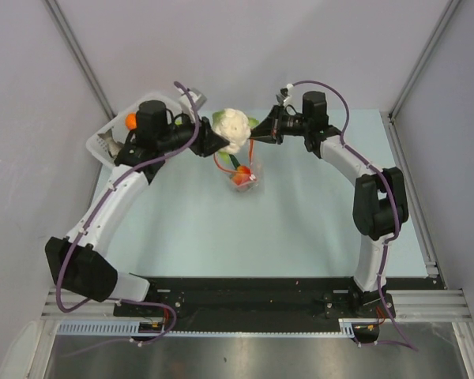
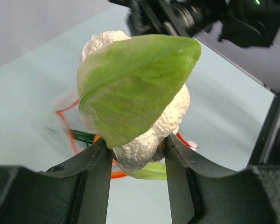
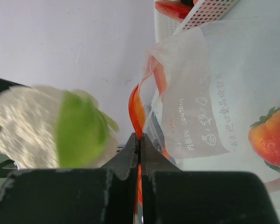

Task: Place the food in the zip-top bag and seal the zipper
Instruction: Place the fake vegetable in the zipper food storage bag.

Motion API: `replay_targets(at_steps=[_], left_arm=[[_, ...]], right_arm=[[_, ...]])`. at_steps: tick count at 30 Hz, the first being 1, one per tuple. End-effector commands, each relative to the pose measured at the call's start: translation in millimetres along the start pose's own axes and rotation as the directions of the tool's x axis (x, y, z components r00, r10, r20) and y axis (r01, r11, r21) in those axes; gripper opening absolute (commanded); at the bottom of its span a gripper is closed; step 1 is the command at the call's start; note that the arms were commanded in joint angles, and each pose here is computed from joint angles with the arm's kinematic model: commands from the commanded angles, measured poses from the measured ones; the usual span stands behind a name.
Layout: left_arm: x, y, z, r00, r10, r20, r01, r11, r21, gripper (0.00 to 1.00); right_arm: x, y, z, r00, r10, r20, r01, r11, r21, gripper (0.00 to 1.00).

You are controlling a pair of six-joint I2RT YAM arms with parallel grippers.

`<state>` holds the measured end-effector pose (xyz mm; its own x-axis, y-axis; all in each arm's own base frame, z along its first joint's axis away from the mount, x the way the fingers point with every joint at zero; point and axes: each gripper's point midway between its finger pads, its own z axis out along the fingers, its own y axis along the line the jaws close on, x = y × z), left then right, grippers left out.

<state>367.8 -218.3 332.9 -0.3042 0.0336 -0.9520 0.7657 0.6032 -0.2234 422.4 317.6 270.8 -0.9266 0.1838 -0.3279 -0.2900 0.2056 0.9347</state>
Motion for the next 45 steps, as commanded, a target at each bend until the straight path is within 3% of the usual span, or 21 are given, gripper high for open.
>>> replay_targets(at_steps=[1, 6, 16, 24, 34, 36, 38, 42, 43, 45], left_arm=[[32, -14, 16, 0.995, 0.072, -0.074, -0.068, 0.996, 0.058, 0.00], [78, -1, 32, 0.976, -0.038, -0.214, 0.045, 0.998, 0.032, 0.00], [142, 13, 34, 0.906, -0.132, -0.401, 0.125, 0.991, -0.045, 0.00], [150, 25, 24, 0.883, -0.246, -0.400, 0.229, 0.969, -0.092, 0.00], [129, 11, 31, 0.912, -0.155, -0.379, 0.177, 0.984, 0.025, 0.00], [125, 9, 31, 0.909, -0.188, -0.371, 0.209, 0.978, 0.016, 0.09], [115, 7, 35, 0.912, -0.243, -0.330, 0.257, 0.966, -0.001, 0.39], [95, 24, 49, 0.924, -0.308, -0.228, 0.288, 0.950, -0.117, 0.42], [85, 36, 46, 0.926, -0.327, -0.186, 0.303, 0.942, -0.145, 0.46], [61, 51, 41, 0.930, -0.355, -0.093, 0.337, 0.927, -0.166, 0.64]], right_arm=[[-5, 25, -3, 0.998, -0.065, 0.007, 0.065, 0.996, -0.060, 0.00], [-3, 26, -4, 0.998, -0.065, 0.012, 0.066, 0.996, -0.057, 0.00], [-4, 27, -4, 0.997, -0.079, 0.009, 0.079, 0.994, -0.072, 0.00], [-5, 23, -9, 0.996, -0.089, 0.006, 0.089, 0.994, -0.063, 0.00], [-1, 19, -9, 0.996, -0.092, -0.002, 0.092, 0.993, -0.070, 0.00], [-1, 20, -9, 0.995, -0.098, -0.004, 0.097, 0.993, -0.074, 0.00], [1, 23, -9, 0.995, -0.101, -0.010, 0.100, 0.992, -0.079, 0.00], [3, 23, -10, 0.994, -0.106, -0.015, 0.105, 0.991, -0.082, 0.00], [3, 24, -11, 0.994, -0.106, -0.013, 0.104, 0.991, -0.082, 0.00], [0, 26, -12, 0.994, -0.109, -0.006, 0.108, 0.991, -0.081, 0.00]])
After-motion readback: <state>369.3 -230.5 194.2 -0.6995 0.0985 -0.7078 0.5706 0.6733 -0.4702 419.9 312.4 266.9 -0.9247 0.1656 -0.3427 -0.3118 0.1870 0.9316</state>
